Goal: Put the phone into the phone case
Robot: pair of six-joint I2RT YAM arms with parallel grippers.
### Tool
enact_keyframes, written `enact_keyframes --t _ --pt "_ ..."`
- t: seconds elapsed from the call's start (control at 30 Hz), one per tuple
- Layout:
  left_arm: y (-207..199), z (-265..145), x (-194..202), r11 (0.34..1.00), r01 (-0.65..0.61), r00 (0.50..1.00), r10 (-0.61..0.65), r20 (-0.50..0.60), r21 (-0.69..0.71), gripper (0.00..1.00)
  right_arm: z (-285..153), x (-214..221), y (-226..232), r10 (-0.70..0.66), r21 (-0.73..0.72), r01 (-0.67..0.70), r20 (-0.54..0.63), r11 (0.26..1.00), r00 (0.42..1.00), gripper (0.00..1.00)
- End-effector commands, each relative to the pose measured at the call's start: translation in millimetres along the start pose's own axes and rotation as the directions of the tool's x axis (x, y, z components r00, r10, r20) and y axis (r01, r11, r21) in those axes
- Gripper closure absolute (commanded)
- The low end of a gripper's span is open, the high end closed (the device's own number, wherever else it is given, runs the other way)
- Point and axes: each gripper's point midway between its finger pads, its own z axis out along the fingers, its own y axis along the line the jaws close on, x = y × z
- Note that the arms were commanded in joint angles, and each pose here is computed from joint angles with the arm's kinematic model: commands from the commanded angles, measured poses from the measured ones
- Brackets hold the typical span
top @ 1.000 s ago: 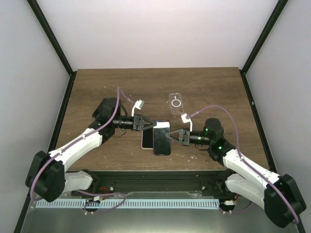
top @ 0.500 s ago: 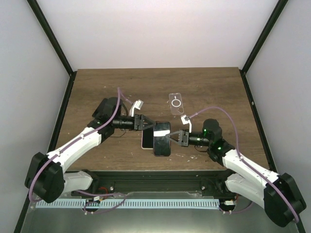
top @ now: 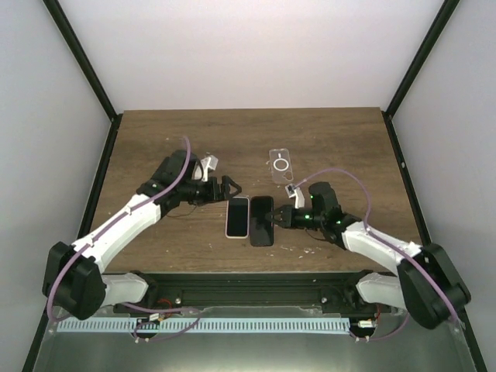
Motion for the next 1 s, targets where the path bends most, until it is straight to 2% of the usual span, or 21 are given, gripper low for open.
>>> enact_keyframes --t 0.0,0.2,0.33,0.47,0.63,0.7,0.8,0.97 --pt "37 -8 -20 0.978 0.020 1.000 -0.016 0.022 -0.209 0.01 5 -27 0 -0.019 -0.031 0.020 0.037 0.999 0.999 0.94" --pt "68 -25 -47 0.908 0.007 0.999 0.015 0.049 -0.419 0.02 19 -25 -31 0.051 0.008 -0.051 0.003 0.999 0.999 0.94" --pt "68 -30 -61 0.913 0.043 0.997 -0.012 0.078 -0.407 0.02 19 -20 -62 0.090 0.118 -0.092 0.019 0.989 0.996 0.93" --pt "65 -29 -65 0.921 0.035 0.996 -0.002 0.084 -0.388 0.01 15 -19 -78 0.093 0.194 -0.098 0.033 0.976 0.995 0.81" --pt "70 -34 -60 0.911 0.013 0.997 0.020 0.075 -0.412 0.02 6 -40 -84 0.061 0.310 -0.078 0.064 0.948 0.996 0.66" --pt "70 -36 -56 0.912 0.007 0.997 0.025 0.073 -0.409 0.02 1 -52 -88 0.035 0.373 -0.063 0.082 0.926 0.996 0.58" --pt "68 -43 -49 0.914 -0.007 0.996 0.042 0.077 -0.406 0.02 -7 -70 -94 -0.011 0.463 -0.039 0.107 0.885 0.994 0.52" --pt "64 -60 -36 0.915 -0.030 0.992 0.076 0.100 -0.402 0.02 -15 -105 -105 -0.071 0.601 -0.013 0.115 0.799 0.991 0.33"
